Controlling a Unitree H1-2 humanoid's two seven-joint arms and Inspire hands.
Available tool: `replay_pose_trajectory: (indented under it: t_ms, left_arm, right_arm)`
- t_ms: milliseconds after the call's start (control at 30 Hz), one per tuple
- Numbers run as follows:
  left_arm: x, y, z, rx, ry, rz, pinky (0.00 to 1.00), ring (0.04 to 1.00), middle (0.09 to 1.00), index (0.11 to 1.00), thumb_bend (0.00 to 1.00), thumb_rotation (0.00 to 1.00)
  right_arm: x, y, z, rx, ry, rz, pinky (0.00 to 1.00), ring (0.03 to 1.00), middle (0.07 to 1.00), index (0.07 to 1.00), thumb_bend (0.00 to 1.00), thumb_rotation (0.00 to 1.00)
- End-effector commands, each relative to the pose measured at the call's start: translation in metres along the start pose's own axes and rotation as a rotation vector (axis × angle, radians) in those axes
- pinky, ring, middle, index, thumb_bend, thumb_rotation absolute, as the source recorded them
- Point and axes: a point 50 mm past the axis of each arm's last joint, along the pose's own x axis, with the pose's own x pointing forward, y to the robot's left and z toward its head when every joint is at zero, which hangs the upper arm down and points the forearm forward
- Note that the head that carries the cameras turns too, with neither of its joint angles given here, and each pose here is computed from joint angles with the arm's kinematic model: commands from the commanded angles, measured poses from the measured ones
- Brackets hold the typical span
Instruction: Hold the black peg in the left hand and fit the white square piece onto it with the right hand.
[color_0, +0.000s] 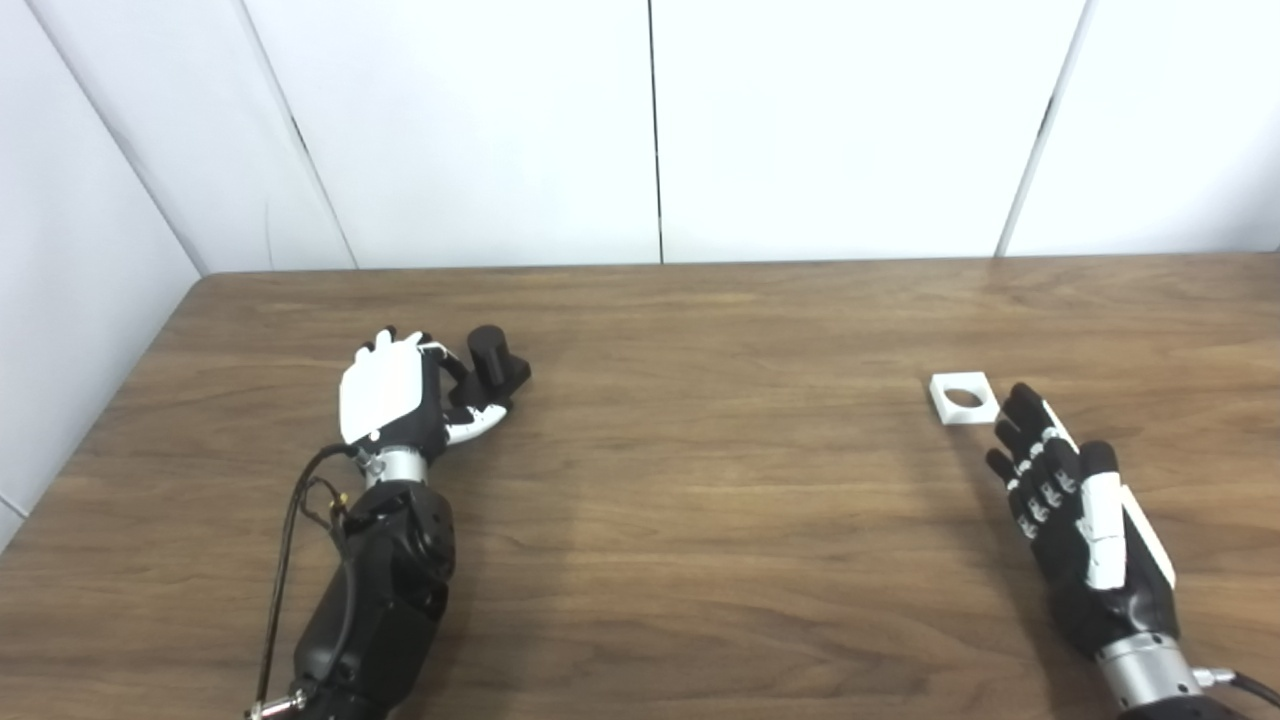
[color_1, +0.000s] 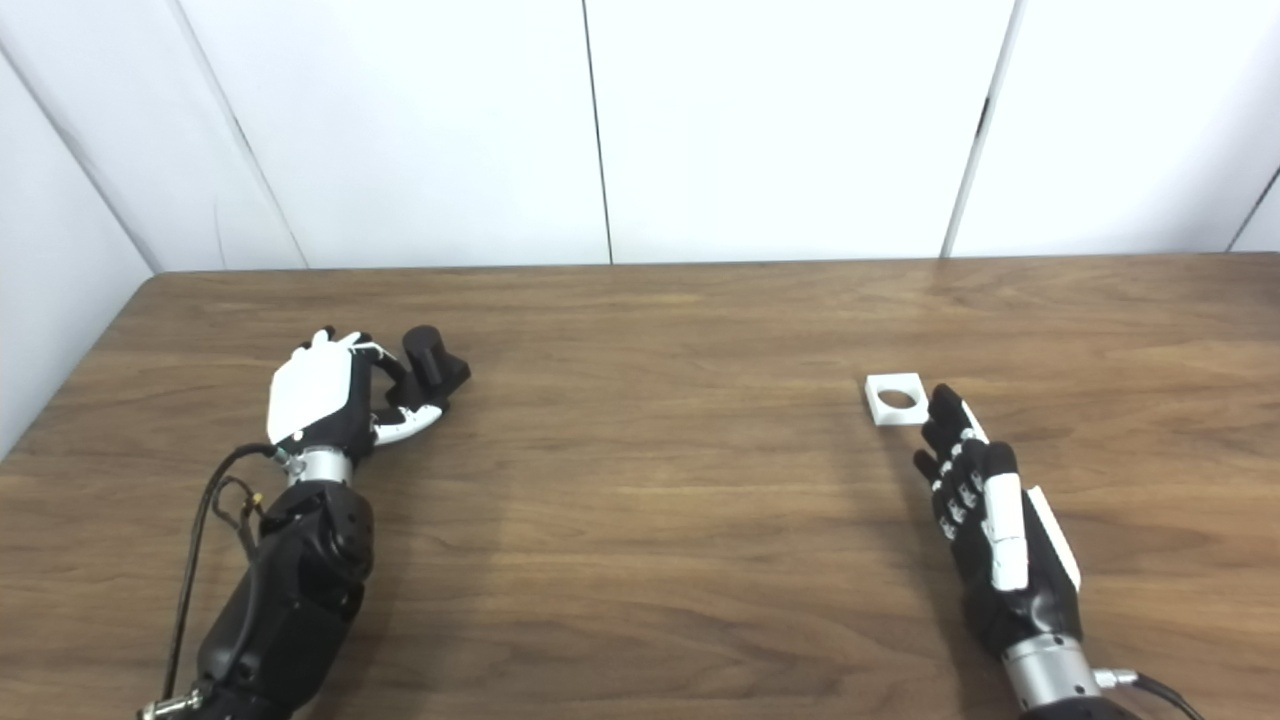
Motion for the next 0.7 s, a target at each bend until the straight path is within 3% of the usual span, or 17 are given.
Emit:
replay_pose_trajectory:
  t_ms: [0, 167, 433, 467, 500, 667]
  left_arm:
    - [0.0149, 0.0200, 0.0076, 0.009, -0.024, 0.056, 1.00, 1.000, 0.898, 0.538, 0.71, 0.36]
    - [0.0144, 0.0201, 0.0089, 0.015, -0.026, 0.051, 1.00, 1.000, 0.889, 0.512, 0.69, 0.36]
    - [0.0131, 0.0175, 0.0080, -0.025, -0.039, 0.071, 1.00, 1.000, 0.881, 0.479, 0.69, 0.23]
    - [0.0127, 0.0173, 0.0079, -0.030, -0.037, 0.071, 1.00, 1.000, 0.882, 0.481, 0.59, 0.14]
    - [0.0123, 0.0172, 0.0079, -0.033, -0.036, 0.070, 1.00, 1.000, 0.883, 0.482, 0.55, 0.11]
    - [0.0122, 0.0164, 0.0078, -0.033, -0.041, 0.071, 1.00, 1.000, 0.884, 0.484, 0.51, 0.07]
  right_arm:
    - [0.0038, -0.0011, 0.0154, -0.019, -0.084, 0.010, 0.98, 1.000, 0.998, 0.972, 0.72, 1.00]
    - [0.0037, -0.0013, 0.0161, -0.016, -0.085, 0.013, 0.98, 1.000, 1.000, 0.976, 0.71, 1.00]
    - [0.0050, -0.0008, 0.0169, -0.019, -0.080, 0.016, 0.97, 1.000, 1.000, 0.972, 0.71, 1.00]
    - [0.0052, -0.0005, 0.0170, -0.019, -0.079, 0.016, 0.97, 1.000, 0.999, 0.970, 0.71, 1.00]
    - [0.0054, -0.0005, 0.0171, -0.018, -0.078, 0.016, 0.97, 1.000, 0.998, 0.968, 0.71, 1.00]
    - [0.0070, -0.0001, 0.0183, -0.017, -0.084, 0.023, 0.98, 1.000, 1.000, 0.969, 0.71, 1.00]
